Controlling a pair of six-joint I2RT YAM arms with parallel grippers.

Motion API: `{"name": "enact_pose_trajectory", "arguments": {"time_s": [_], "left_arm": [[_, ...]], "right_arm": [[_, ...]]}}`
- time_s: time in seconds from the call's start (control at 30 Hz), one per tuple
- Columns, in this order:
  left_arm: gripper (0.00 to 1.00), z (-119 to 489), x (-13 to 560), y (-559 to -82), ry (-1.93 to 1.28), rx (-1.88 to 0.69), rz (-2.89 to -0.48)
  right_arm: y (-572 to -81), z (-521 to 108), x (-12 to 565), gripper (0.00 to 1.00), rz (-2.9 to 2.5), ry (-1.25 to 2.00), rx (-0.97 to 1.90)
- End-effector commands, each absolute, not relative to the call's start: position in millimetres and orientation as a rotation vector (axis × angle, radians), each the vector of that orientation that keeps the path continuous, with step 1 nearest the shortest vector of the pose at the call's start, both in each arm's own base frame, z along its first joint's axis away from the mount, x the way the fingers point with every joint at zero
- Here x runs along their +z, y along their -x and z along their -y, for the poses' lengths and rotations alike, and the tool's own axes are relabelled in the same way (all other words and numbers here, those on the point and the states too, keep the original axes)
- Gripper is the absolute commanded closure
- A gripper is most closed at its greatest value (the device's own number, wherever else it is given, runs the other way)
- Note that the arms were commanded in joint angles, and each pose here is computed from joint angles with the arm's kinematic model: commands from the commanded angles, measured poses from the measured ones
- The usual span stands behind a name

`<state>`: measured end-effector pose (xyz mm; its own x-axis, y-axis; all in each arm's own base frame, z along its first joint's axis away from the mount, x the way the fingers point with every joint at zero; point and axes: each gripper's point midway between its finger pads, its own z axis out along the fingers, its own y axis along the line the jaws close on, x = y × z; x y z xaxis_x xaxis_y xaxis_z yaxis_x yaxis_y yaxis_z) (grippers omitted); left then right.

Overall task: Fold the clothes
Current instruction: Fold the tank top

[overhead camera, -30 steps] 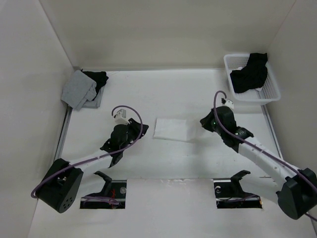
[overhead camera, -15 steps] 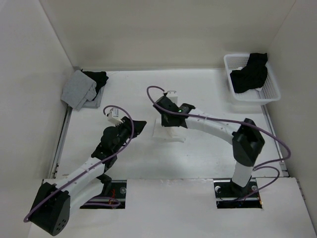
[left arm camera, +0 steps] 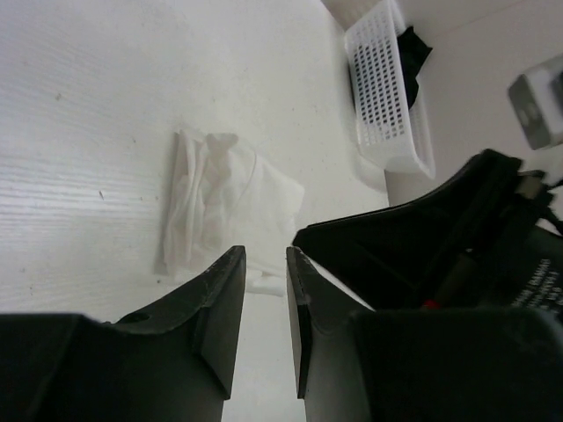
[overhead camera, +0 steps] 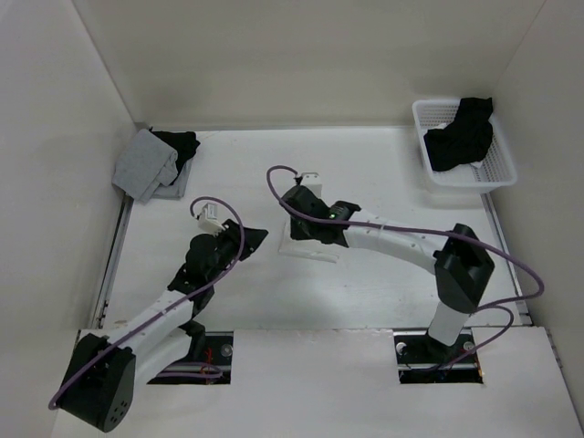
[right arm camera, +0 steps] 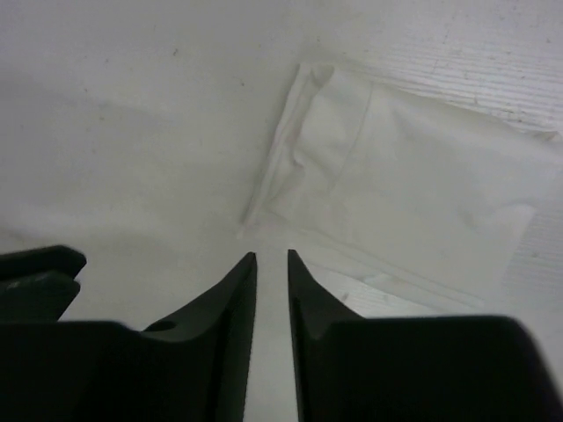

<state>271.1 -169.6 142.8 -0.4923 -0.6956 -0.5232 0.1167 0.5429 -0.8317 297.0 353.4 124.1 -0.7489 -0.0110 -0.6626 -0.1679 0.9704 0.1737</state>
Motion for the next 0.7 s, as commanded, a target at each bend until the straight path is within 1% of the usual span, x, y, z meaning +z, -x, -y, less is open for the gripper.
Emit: {"name": "enact_pose_trajectory", "arguments": {"time_s": [0.0,0.03,0.07,0.1,0.2,0.3,0.53,0.67], "left_arm": [[0.76,191.2,162.7,-270.9,0.411,-1.143,-1.803],[0.76,196.5,162.9,-270.1,0.400,-1.146,-1.808],[0.77,206.1,162.2,-268.7,0.379,-1.144,-1.820],[0.77,211.6,161.9,-268.2,0.366,-1.140,-1.825],[0.78,237.1,159.0,-264.8,0.308,-1.141,-1.856],[0.78,251.1,150.2,-272.2,0.291,-1.116,-1.875],[0.81,256.9,83.9,-306.1,0.364,-0.986,-2.006],[0.82,245.9,48.4,-312.2,0.425,-0.917,-2.084]], "right_arm": [[-311.6,-349.8,140.4,0.85,-2.315,0.047,0.479],[-313.6,-346.7,131.8,0.93,-2.323,0.042,0.520],[-313.7,-347.2,125.5,0.96,-2.321,0.042,0.574],[-314.6,-349.4,122.4,0.97,-2.305,0.045,0.628],[-329.1,-351.3,114.3,0.98,-2.255,0.029,0.764],[-343.3,-354.8,104.3,0.98,-2.248,0.020,0.861],[-357.3,-361.7,85.8,0.98,-2.220,-0.004,0.987],[-363.0,-359.0,79.9,0.98,-2.202,-0.032,1.040]]}}
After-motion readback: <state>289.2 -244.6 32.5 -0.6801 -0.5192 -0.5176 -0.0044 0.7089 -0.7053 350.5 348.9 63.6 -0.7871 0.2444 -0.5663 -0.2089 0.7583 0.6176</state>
